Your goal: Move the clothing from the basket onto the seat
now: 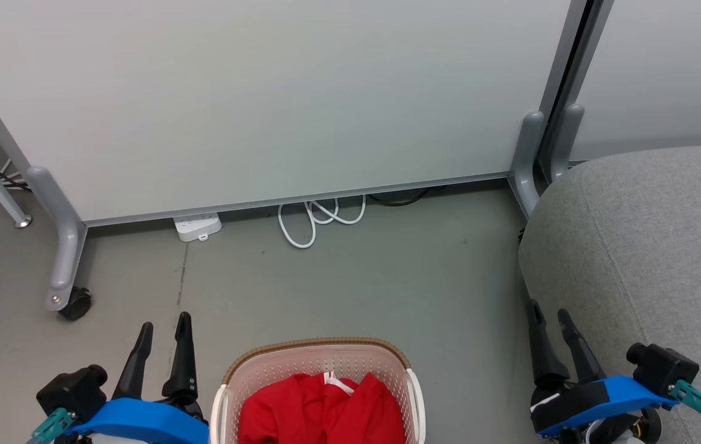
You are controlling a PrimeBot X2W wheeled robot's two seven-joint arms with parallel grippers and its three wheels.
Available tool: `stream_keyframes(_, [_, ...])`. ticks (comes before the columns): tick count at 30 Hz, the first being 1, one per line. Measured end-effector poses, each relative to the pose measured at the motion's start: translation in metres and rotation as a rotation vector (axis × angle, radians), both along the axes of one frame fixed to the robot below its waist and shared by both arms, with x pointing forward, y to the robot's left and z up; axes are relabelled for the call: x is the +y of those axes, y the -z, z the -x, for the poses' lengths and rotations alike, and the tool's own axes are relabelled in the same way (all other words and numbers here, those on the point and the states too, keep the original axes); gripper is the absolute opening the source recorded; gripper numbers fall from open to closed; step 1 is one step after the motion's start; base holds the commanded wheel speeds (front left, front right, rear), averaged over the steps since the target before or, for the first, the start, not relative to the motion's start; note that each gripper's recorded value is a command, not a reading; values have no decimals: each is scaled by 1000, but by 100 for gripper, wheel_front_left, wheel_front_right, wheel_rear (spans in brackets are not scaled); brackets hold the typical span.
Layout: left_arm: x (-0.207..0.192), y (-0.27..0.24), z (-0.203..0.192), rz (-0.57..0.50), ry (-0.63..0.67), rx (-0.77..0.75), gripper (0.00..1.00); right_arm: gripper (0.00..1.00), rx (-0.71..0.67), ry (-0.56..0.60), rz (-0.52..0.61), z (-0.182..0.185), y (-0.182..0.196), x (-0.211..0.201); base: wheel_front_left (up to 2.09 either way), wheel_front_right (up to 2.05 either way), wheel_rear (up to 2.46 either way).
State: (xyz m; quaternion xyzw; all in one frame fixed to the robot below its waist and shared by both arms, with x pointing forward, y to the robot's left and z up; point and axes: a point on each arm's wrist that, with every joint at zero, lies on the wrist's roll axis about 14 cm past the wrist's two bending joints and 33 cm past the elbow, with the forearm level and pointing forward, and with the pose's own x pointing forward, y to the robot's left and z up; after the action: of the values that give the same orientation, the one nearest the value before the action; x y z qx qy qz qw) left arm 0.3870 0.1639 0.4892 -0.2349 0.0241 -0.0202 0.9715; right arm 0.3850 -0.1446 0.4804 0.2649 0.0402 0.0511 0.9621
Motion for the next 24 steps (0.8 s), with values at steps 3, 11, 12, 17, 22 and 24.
stream_keyframes(3, [-2, -1, 0, -33, 7, -7, 100, 100, -9, -7, 27, 0, -1, 2, 0, 0, 0])
stream_keyframes(11, [-5, -2, 0, -111, 23, -27, 100, 100, -23, -30, 106, 0, 1, 6, 0, 0, 0])
stream_keyframes(12, [-5, -2, 0, -120, 25, -29, 100, 100, -25, -32, 115, 0, 1, 7, 0, 0, 0])
stream_keyframes(17, [-7, -2, 0, -166, 35, -38, 100, 100, -34, -43, 157, 0, 1, 9, 0, 0, 0])
stream_keyframes(22, [-8, -3, -1, -210, 43, -48, 100, 100, -42, -55, 200, 0, 3, 11, 0, 0, 0])
stream_keyframes(24, [-9, -2, -1, -225, 46, -47, 100, 100, -47, -61, 217, 0, 2, 12, 0, 0, 0])
